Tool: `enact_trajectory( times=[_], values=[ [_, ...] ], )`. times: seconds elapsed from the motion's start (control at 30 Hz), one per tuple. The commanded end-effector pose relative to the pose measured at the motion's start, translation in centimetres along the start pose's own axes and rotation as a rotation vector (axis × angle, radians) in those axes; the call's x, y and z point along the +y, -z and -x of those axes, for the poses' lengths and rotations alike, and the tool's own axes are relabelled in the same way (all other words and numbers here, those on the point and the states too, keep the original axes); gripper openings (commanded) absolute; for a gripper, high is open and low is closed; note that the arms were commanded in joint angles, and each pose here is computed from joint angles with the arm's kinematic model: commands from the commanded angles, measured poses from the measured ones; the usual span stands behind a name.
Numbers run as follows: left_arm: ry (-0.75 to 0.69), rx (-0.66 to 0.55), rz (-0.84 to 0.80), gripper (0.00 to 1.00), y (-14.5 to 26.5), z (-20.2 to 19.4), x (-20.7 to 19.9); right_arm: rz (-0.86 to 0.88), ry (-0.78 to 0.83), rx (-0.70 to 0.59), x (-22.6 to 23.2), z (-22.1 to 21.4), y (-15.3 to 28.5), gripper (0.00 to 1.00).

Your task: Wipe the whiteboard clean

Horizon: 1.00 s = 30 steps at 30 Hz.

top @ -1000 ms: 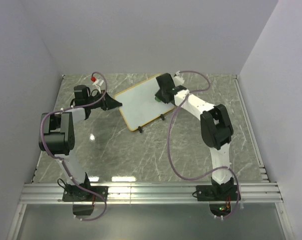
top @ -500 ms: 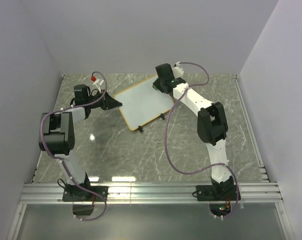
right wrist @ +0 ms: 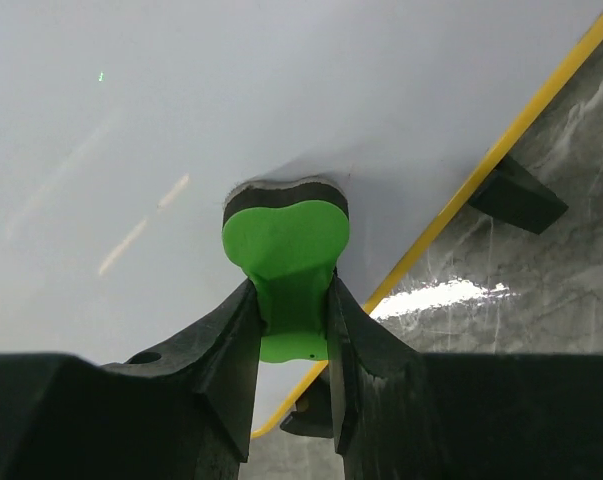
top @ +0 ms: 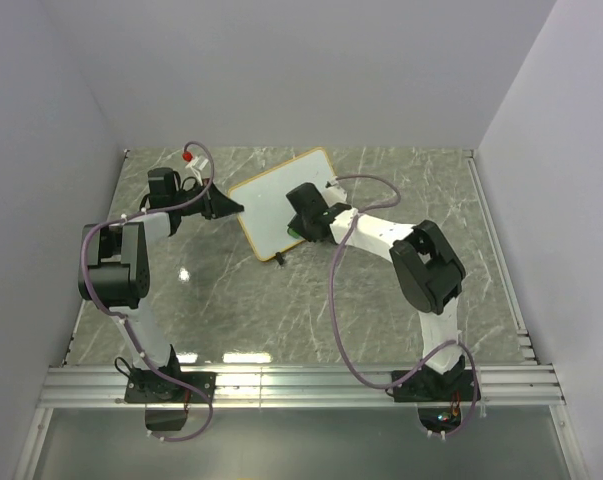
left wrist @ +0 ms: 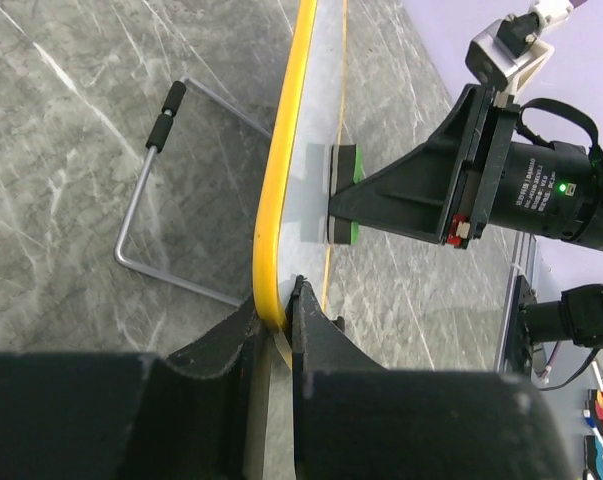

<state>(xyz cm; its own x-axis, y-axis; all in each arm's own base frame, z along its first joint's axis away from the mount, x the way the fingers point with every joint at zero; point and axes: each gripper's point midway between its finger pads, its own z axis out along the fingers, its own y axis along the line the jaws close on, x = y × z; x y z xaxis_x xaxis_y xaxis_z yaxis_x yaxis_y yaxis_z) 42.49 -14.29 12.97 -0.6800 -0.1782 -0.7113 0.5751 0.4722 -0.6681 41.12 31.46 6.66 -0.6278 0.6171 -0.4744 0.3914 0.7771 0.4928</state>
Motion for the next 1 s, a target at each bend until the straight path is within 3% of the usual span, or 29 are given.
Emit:
enact_trajectory(
  times=[0.0, 0.23, 0.57, 0.77, 0.83, 0.87, 0.9, 0.93, 0.97],
  values=[
    [-0.075, 0.039, 0.016, 0.00, -1.1, -1.5, 1.0, -0.035, -0.023, 0.060, -1.3, -2.1, -1.0, 0.00],
    [-0.088, 0.045, 0.052, 0.00, -1.0, -1.4, 1.1, -0.026, -0.006, 0.019, -0.8, -0.5, 0.6, 0.00],
    [-0.114, 0.031, 0.103, 0.00, -0.6, -0.8, 0.9, -0.159, -0.051, -0.156, -10.4, 10.0, 2.3, 0.00],
    [-0.109, 0.025, 0.164, 0.00, -0.4, -0.2, 1.7, -0.138, 0.018, -0.199, -9.4, 13.2, 3.9, 0.00],
    [-0.105, 0.029, 0.195, 0.11, -0.1, -0.2, 2.1, -0.110, 0.050, -0.183, -8.9, 13.1, 4.2, 0.00],
    [-0.110, 0.032, 0.205, 0.17, -0.1, -0.3, 2.2, -0.104, 0.063, -0.177, -8.7, 13.1, 4.3, 0.07],
    [-0.122, 0.029, 0.216, 0.32, 0.1, 0.0, 2.2, -0.108, 0.079, -0.167, -8.8, 12.9, 4.4, 0.24],
    [-0.125, 0.026, 0.222, 0.37, 0.1, 0.1, 2.1, -0.110, 0.083, -0.158, -8.8, 12.8, 4.4, 0.70],
    [-0.126, 0.028, 0.229, 0.44, 0.2, 0.1, 2.1, -0.134, 0.089, -0.142, -9.3, 12.5, 4.5, 0.88]
  ],
)
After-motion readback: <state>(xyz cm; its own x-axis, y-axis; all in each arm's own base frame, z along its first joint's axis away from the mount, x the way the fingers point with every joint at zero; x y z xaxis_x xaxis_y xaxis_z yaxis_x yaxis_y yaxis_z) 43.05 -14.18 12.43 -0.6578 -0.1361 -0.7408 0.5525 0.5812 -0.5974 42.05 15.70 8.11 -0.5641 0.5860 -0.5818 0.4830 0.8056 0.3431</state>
